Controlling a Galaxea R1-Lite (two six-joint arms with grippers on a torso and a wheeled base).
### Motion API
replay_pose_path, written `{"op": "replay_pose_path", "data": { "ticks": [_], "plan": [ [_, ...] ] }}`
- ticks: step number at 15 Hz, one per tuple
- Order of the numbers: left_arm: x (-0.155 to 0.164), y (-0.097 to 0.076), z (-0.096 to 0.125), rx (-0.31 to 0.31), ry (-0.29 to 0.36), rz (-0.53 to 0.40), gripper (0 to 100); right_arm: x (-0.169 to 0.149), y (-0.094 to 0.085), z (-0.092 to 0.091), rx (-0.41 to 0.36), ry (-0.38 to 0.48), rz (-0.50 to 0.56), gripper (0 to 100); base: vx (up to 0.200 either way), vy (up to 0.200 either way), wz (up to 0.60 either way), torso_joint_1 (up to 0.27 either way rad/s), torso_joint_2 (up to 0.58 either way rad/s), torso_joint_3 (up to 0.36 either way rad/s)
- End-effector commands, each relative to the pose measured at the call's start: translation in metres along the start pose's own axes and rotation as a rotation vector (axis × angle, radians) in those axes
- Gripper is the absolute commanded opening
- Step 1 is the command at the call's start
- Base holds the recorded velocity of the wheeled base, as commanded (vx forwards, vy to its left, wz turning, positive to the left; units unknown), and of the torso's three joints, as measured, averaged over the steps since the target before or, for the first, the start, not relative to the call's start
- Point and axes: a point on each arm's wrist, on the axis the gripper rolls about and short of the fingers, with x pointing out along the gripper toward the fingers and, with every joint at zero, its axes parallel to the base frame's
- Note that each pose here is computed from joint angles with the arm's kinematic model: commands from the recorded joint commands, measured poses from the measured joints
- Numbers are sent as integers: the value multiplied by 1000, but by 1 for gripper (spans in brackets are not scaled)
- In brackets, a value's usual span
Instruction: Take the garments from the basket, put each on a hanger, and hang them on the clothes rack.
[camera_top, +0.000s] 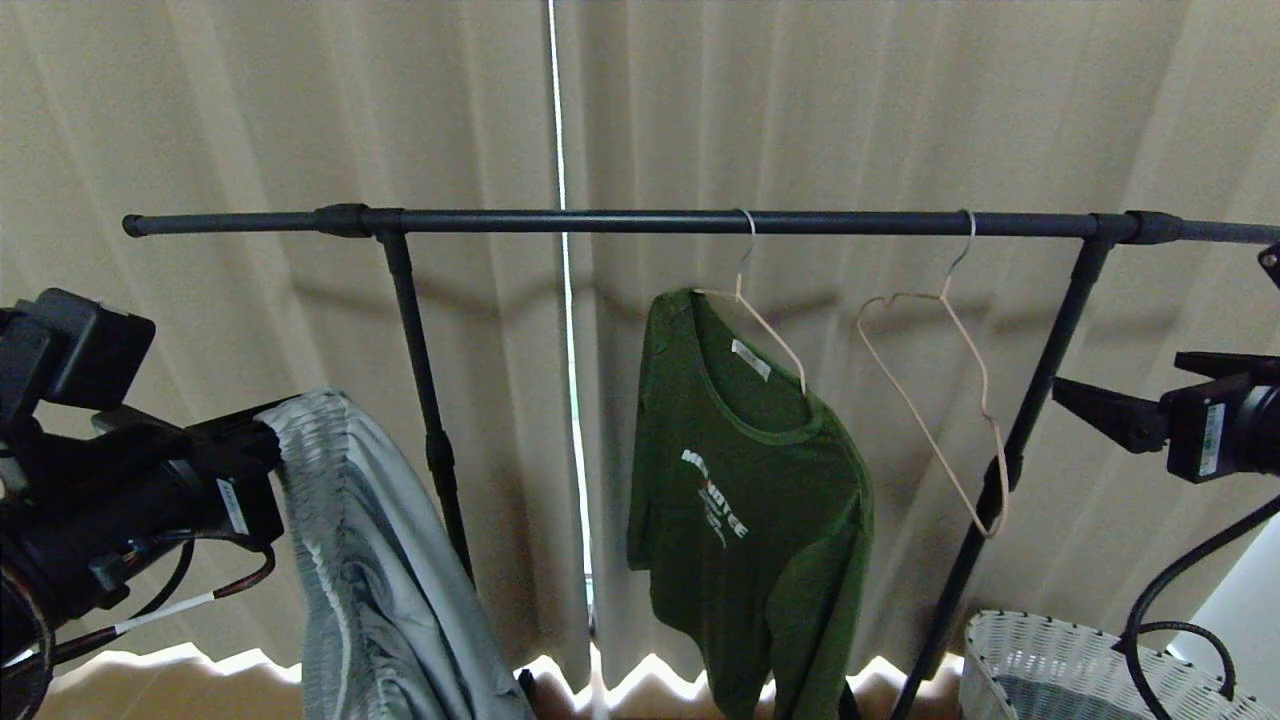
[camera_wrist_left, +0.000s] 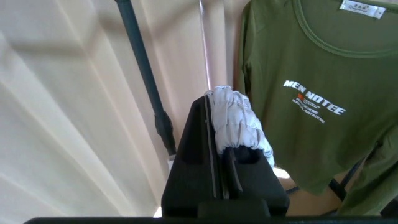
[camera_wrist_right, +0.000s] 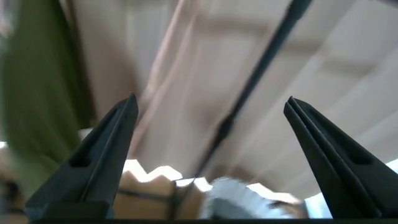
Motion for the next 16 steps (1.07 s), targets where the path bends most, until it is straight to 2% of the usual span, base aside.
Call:
{"op": "replay_pose_path", "data": {
  "ticks": [1,2,4,7,9,16],
  "plan": [
    [0,0,0,0,-2,1,0,23,8,6,34,104,4,100,0,0,0,0,0,0],
    [-1,0,0,0,-2,1,0,34,10,0,47,162,-12,100,0,0,0,0,0,0],
    [0,0,0,-1,1,0,0,53,15,-7,54,216,-39,100,0,0,0,0,0,0],
    [1,0,-1,-1,6,0,0,80,19,0,128,240,-77,100,0,0,0,0,0,0],
    [1,0,-3,0,12,-1,0,92,21,0,132,250,-77,100,0,0,0,0,0,0],
    [-1,0,-3,1,12,-1,0,95,22,-3,170,264,-82,100,0,0,0,0,0,0]
  ]
}}
